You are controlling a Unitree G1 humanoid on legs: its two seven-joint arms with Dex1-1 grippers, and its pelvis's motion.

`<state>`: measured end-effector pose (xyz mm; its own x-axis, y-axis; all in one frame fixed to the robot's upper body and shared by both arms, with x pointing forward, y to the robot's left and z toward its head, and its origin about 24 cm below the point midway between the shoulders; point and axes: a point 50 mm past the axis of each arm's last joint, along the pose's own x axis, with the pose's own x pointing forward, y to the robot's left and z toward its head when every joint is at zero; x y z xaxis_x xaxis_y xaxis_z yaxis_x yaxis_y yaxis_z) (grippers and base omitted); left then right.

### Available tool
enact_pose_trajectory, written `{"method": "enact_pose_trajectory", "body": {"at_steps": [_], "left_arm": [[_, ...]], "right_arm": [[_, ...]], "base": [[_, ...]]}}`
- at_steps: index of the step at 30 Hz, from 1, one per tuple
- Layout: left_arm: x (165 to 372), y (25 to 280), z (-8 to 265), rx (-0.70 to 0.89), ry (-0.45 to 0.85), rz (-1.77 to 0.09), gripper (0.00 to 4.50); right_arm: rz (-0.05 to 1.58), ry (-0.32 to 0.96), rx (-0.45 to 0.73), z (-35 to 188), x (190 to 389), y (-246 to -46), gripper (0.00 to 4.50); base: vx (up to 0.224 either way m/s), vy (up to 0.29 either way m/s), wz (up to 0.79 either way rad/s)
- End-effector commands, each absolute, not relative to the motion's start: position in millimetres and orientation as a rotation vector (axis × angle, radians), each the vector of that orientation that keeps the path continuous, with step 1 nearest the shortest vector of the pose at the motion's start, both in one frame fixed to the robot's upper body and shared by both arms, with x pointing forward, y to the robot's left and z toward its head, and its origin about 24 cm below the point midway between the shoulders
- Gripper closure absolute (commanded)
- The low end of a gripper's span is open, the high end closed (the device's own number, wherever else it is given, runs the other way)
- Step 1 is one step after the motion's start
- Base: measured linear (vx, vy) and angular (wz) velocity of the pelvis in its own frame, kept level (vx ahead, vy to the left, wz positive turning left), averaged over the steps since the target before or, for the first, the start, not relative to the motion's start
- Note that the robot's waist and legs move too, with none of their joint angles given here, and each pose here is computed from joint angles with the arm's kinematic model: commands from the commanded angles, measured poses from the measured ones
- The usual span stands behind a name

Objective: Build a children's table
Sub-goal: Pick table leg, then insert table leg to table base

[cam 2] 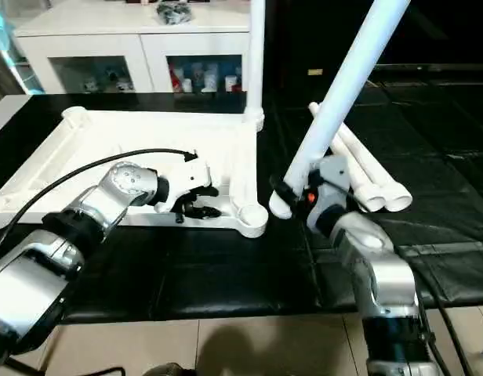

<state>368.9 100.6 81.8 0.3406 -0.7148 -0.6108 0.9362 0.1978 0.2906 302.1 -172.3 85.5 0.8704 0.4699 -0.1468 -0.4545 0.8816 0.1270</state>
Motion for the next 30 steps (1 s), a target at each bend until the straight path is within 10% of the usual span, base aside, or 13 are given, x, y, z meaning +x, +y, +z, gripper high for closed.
{"method": "enact_pose_trajectory", "body": {"at_steps": [1, 15, 30], "left_arm": [[371.1, 106.0, 79.9, 0.753, 0.411, -1.183, 2.57], [368.7, 114.3, 75.6, 0.696, 0.458, -1.235, 3.69], [368.6, 119.3, 81.8, 0.584, 0.468, -1.282, 2.95]], "right_arm": [[0.511, 0.157, 0.082, 91.4, 300.2, -166.6, 2.56], [0.530, 0.171, 0.072, 91.1, 299.0, -165.3, 2.56], [0.547, 0.176, 0.075, 90.2, 298.8, -163.0, 2.56]], "base": [[0.000, 0.000, 0.00], [0.000, 0.000, 0.00], [0.000, 0.000, 0.00]]}}
